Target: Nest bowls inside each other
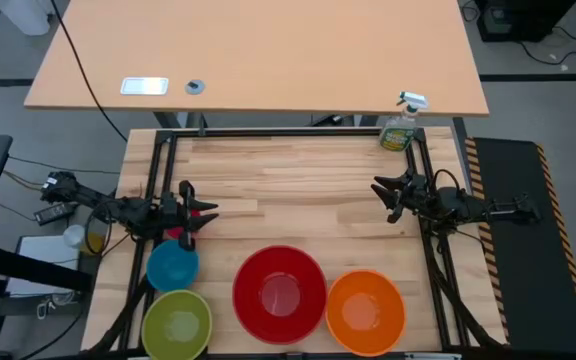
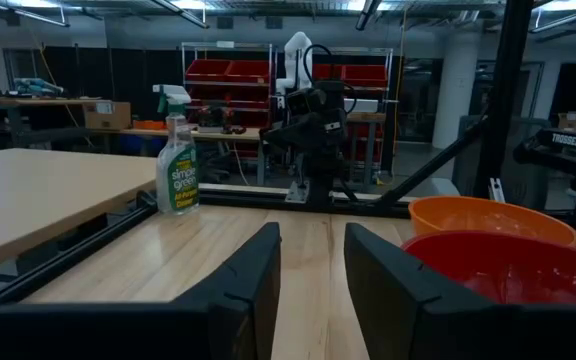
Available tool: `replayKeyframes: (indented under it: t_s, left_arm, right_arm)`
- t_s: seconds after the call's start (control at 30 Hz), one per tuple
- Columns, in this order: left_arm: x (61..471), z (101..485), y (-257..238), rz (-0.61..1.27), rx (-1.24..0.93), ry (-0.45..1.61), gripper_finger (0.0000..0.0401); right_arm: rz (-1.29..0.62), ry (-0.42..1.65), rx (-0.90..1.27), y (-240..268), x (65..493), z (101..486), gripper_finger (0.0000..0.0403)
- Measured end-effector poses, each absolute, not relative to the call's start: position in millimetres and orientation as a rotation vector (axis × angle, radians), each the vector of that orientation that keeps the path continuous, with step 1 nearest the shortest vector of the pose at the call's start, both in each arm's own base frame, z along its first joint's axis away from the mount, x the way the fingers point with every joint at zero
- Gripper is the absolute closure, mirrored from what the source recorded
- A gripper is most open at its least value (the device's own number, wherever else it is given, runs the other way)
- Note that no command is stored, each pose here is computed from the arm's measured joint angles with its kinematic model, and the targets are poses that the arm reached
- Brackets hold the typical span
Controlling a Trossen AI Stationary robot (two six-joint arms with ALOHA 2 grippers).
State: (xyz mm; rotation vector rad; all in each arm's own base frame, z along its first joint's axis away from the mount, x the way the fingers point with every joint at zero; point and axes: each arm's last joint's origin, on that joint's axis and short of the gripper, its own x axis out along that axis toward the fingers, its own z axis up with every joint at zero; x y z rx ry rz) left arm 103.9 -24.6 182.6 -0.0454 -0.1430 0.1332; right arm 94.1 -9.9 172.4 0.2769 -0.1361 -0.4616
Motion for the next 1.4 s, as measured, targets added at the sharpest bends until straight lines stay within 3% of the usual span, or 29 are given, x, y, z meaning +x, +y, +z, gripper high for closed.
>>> replayKeyframes:
  t_s: [1.13,1.4]
  left_arm:
    - [103.6,184.5,-24.5,0.133,-0.061,-0.163,0.0286]
    - [103.3,186.2,-24.4,0.132,-0.071,-0.179,0.0286]
  right_arm:
    - [-0.461,-0.142,0.279,-9.9,94.1,173.0,0.0243]
    - [-0.505,-0.321,0.312,-11.8,90.2,189.7,0.0243]
